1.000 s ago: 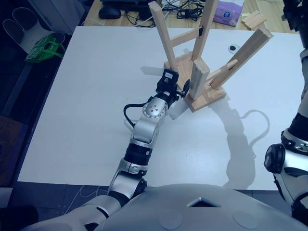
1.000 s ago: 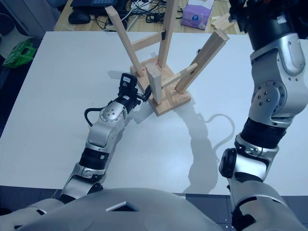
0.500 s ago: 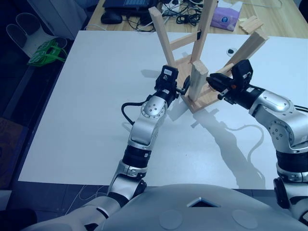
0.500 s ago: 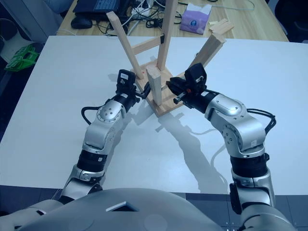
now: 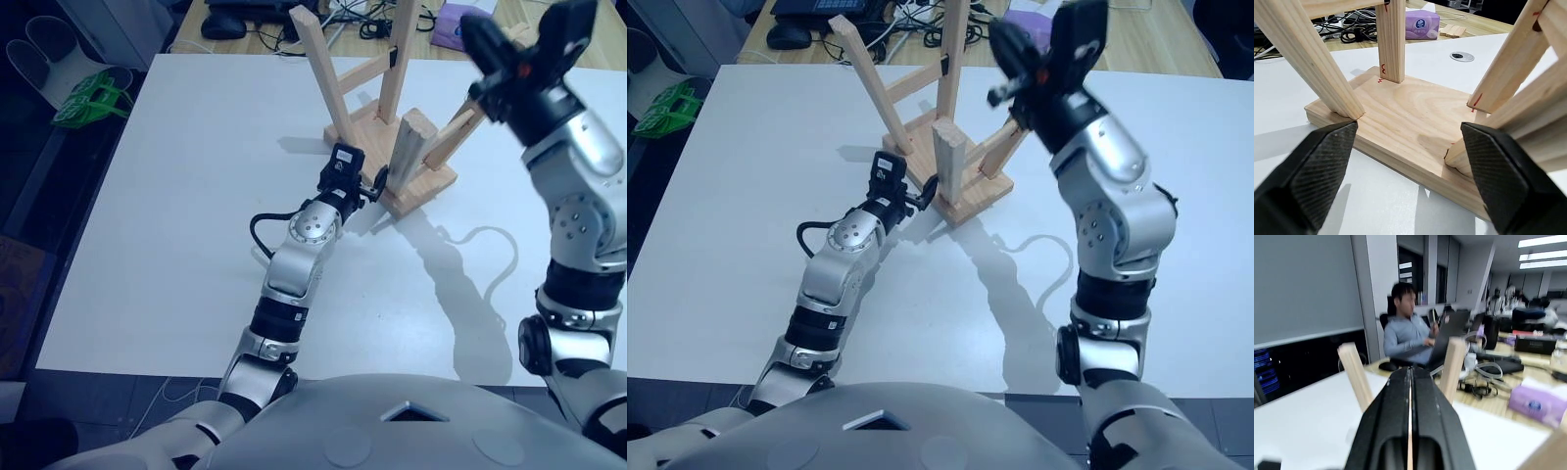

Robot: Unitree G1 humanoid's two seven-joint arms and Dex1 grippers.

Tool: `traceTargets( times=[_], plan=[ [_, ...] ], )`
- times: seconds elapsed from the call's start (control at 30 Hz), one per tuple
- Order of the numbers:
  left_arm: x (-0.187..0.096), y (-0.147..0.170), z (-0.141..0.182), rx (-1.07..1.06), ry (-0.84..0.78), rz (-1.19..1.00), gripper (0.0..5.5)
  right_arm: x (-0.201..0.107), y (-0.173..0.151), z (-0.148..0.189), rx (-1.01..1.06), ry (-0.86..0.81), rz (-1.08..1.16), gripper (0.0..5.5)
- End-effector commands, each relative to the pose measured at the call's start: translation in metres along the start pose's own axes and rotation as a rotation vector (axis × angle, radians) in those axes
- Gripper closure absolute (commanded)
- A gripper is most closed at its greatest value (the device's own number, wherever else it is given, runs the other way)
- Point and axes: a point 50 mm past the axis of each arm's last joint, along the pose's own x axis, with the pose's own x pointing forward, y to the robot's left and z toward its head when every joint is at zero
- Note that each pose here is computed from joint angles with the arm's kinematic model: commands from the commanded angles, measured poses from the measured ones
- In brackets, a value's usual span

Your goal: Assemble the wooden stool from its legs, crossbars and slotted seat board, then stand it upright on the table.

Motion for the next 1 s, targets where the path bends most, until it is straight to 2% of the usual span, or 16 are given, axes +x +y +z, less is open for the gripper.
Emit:
traceTargets(
  times=[0.03,0.13,0.2,0.23,0.3,0.4,0.53,0.7,0.83,1.0],
  plan=[
    [0.003,-0.002,0.002,0.011,-0.001,-0.023,1.59,0.006,-0.011,-0.018,-0.037,0.196,-0.058,5.46],
    [0.004,-0.002,0.004,0.012,-0.006,-0.027,1.59,-0.010,-0.018,-0.070,-0.005,0.487,-0.076,5.46],
    [0.004,-0.002,0.003,0.011,-0.006,-0.030,1.59,-0.042,-0.023,-0.123,0.024,0.719,-0.079,5.46],
    [0.004,-0.002,0.003,0.011,-0.005,-0.030,1.59,-0.055,-0.023,-0.139,0.033,0.794,-0.069,5.46],
    [0.003,-0.002,0.002,0.012,-0.002,-0.032,1.59,-0.067,-0.021,-0.154,0.051,0.837,-0.068,5.46],
    [0.004,-0.001,0.003,0.011,-0.002,-0.031,1.59,-0.053,-0.019,-0.142,0.042,0.726,-0.069,5.46],
    [0.004,0.000,0.003,0.009,-0.005,-0.022,1.59,-0.030,-0.015,-0.105,0.020,0.428,-0.029,5.46],
    [0.005,-0.001,0.004,0.019,-0.006,-0.035,1.59,-0.033,-0.010,-0.054,-0.014,0.116,0.027,5.46],
    [0.009,-0.014,0.008,0.034,-0.015,-0.089,1.59,-0.050,-0.033,-0.025,-0.091,-0.040,-0.153,5.46],
    [0.021,-0.040,0.024,0.080,-0.052,-0.199,1.59,-0.090,-0.097,-0.001,-0.167,-0.201,-0.705,5.46]
  ],
)
